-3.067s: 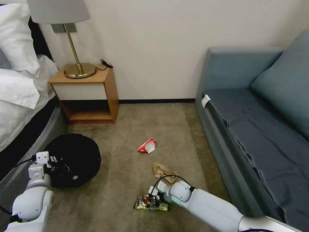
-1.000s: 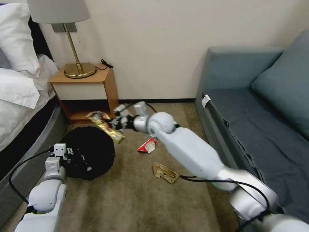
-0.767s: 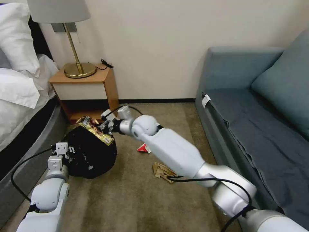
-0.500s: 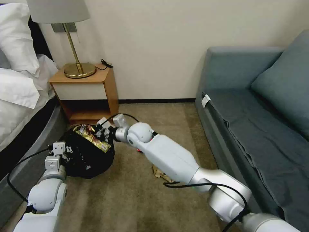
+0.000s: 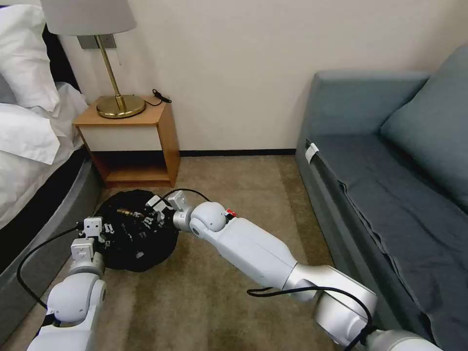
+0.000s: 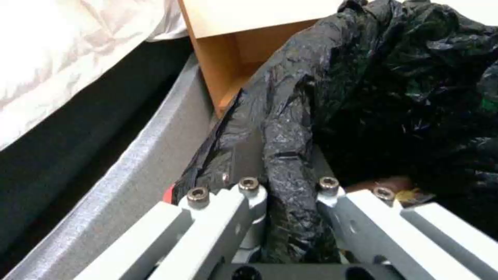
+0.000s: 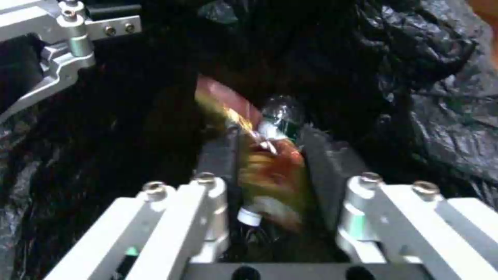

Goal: Pick up the trash bin, then pick up the garbage on the floor and place it into the trash bin.

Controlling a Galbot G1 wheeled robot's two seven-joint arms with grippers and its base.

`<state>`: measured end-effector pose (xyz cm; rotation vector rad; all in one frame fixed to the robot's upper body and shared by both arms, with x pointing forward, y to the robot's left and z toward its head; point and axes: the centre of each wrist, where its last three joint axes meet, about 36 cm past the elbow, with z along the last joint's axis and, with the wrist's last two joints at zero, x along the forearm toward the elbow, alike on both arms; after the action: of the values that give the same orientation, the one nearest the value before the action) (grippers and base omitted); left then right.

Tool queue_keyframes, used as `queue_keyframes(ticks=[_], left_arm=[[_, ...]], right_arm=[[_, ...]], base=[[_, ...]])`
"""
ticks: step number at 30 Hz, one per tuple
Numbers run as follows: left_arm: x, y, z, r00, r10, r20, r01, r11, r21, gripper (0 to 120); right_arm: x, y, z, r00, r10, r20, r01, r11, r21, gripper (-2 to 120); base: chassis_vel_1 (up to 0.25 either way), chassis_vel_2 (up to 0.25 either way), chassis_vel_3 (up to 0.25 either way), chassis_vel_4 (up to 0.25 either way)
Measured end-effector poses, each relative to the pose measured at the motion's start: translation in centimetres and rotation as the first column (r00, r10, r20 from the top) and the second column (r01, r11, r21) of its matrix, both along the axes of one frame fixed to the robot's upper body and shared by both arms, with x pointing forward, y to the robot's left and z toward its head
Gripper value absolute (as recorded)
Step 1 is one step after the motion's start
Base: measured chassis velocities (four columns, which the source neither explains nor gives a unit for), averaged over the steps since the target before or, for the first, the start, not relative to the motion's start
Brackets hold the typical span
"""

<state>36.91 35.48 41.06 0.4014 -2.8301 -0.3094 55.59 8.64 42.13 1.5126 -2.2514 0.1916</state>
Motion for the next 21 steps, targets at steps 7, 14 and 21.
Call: queue_keyframes(ticks=[7,14,21], left_arm=[[-0.1,0.4,0.0,1.0,0.011,0.004,-0.011,1.0,0.0,4],[-0.2,2.5,0.0,0.999,0.051,0.005,-0.051,0.999,-0.002,4],[-0.5,3.6,0.3,0.996,0.089,0.003,-0.089,0.996,-0.014,4]], right_arm=[[0.0,-0.1,0.2,1.0,0.001,0.007,-0.001,1.0,0.003,57],[1.2,-3.4,0.0,0.998,-0.056,0.019,0.056,0.998,-0.012,87],[3.4,-9.8,-1.1,0.989,-0.144,0.024,0.145,0.987,-0.075,99]], base=[[0.0,0.0,0.0,0.0],[0.0,0.0,0.0,0.0],[0.0,0.0,0.0,0.0]])
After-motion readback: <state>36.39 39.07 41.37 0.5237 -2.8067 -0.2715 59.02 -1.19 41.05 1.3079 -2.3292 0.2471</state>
